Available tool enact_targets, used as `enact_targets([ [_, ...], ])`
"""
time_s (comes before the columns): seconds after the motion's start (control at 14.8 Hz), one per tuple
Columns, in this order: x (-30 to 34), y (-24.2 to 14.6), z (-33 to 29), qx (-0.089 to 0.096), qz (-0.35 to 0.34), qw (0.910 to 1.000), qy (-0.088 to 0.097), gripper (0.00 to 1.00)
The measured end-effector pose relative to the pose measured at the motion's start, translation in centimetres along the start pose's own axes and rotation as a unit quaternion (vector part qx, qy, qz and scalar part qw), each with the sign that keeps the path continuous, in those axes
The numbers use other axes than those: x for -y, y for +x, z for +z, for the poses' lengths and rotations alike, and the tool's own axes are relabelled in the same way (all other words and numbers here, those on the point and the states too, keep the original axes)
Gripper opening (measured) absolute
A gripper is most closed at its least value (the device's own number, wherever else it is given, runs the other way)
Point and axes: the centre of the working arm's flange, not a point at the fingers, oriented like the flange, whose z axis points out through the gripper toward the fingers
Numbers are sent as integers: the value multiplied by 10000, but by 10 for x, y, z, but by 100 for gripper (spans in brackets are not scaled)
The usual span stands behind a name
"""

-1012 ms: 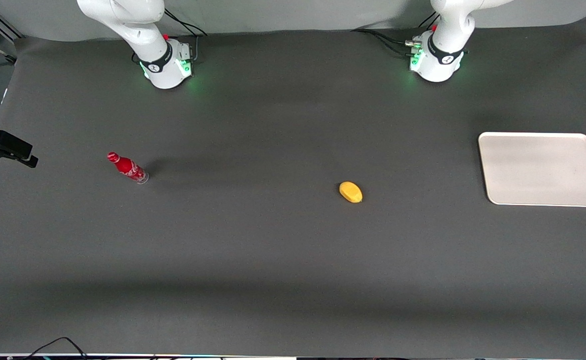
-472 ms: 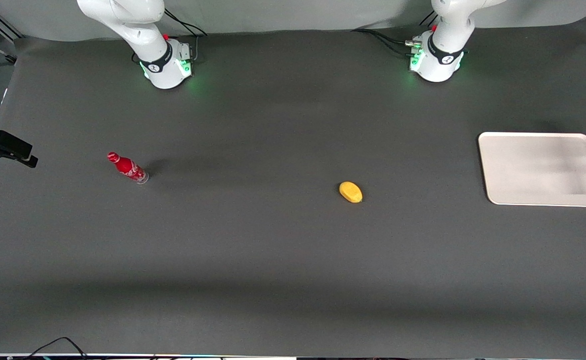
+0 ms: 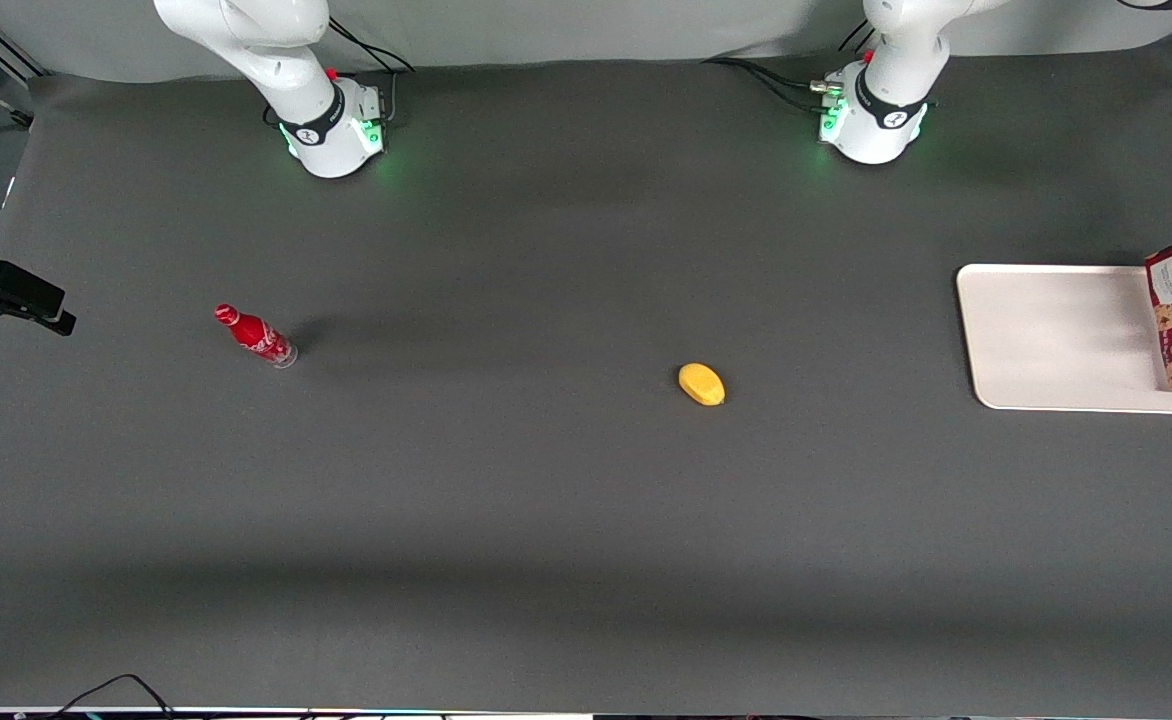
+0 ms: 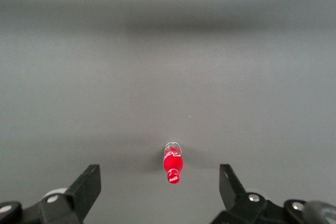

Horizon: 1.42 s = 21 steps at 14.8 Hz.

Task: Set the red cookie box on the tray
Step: 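Lower the box onto the tray and open the left gripper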

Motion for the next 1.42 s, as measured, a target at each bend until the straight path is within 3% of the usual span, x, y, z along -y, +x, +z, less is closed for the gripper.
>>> enact_targets([
  [0.34,2,0,8,-172,-171,9997,-85,10],
  [1.21,4,1,14,-233,-203,9995,-39,11],
  [1.42,4,2,15,-269,-237,9994,-32,38],
])
